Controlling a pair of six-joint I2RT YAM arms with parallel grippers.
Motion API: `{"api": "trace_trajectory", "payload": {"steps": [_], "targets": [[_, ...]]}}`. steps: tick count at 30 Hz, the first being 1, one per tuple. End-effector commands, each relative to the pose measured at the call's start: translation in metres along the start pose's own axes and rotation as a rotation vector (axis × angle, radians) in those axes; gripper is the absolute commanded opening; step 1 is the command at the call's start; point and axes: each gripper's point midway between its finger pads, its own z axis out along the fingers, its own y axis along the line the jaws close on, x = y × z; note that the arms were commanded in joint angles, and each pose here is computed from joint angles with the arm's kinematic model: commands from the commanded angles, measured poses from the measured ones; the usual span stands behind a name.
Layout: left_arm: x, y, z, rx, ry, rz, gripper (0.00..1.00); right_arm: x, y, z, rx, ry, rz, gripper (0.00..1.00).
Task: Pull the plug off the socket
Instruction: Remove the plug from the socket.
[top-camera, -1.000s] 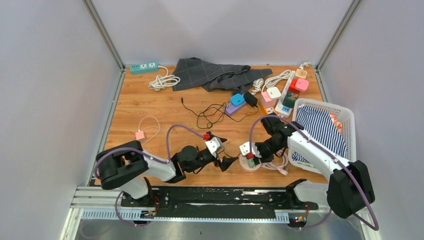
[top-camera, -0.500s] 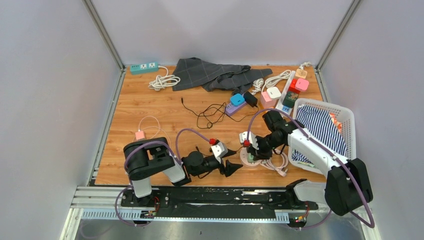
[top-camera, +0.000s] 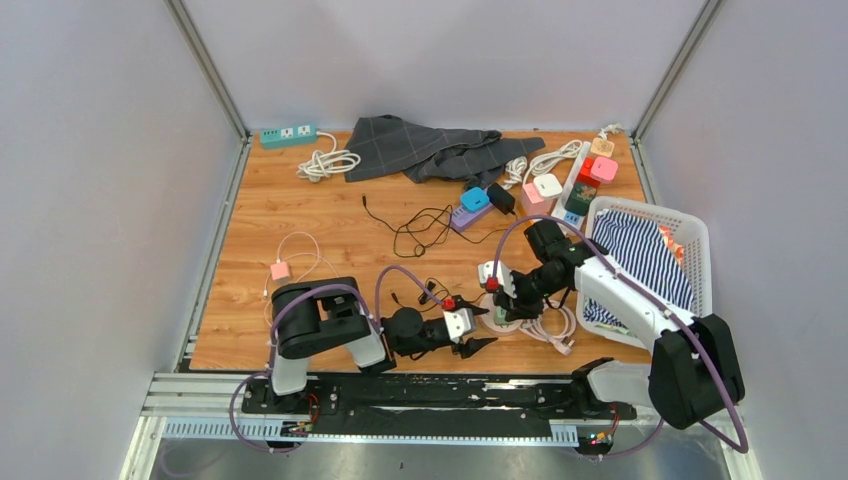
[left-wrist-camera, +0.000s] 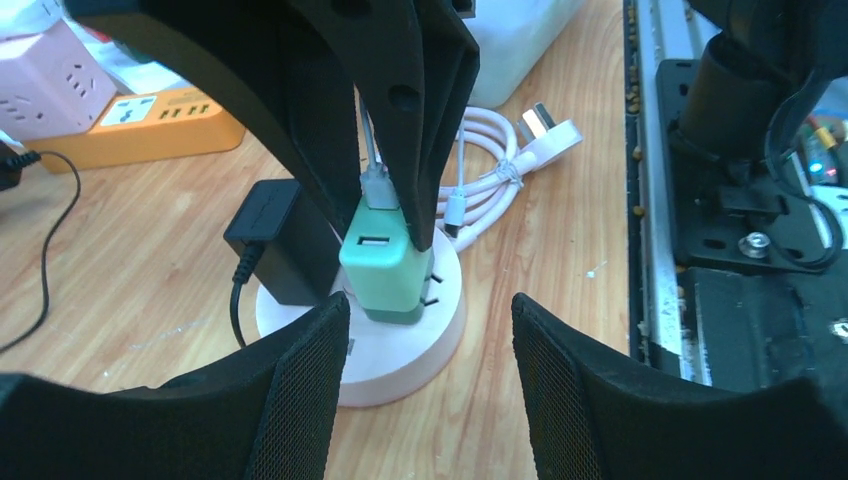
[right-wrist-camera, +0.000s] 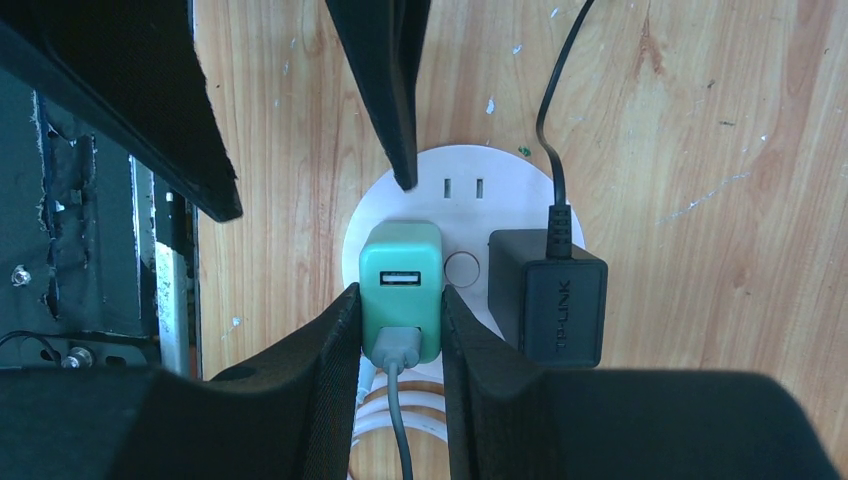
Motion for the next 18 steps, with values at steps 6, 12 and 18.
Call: {"api": "trace_trajectory", "payload": {"steps": [6,12,18], "targets": [[0.005,-0.001,0.025,0.045,-0.031,0.193,0.63,0.003,0.022,0.000,-0.084,0.002,-0.012,0.32],[0.006,-0.002,0.027,0.083,-0.038,0.150,0.55,-0.009,0.021,-0.010,-0.025,-0.034,-0.070,0.69],[0.006,-0.001,0.031,0.117,-0.047,0.087,0.55,-0.026,0.018,-0.030,0.046,-0.083,-0.110,0.76]]}}
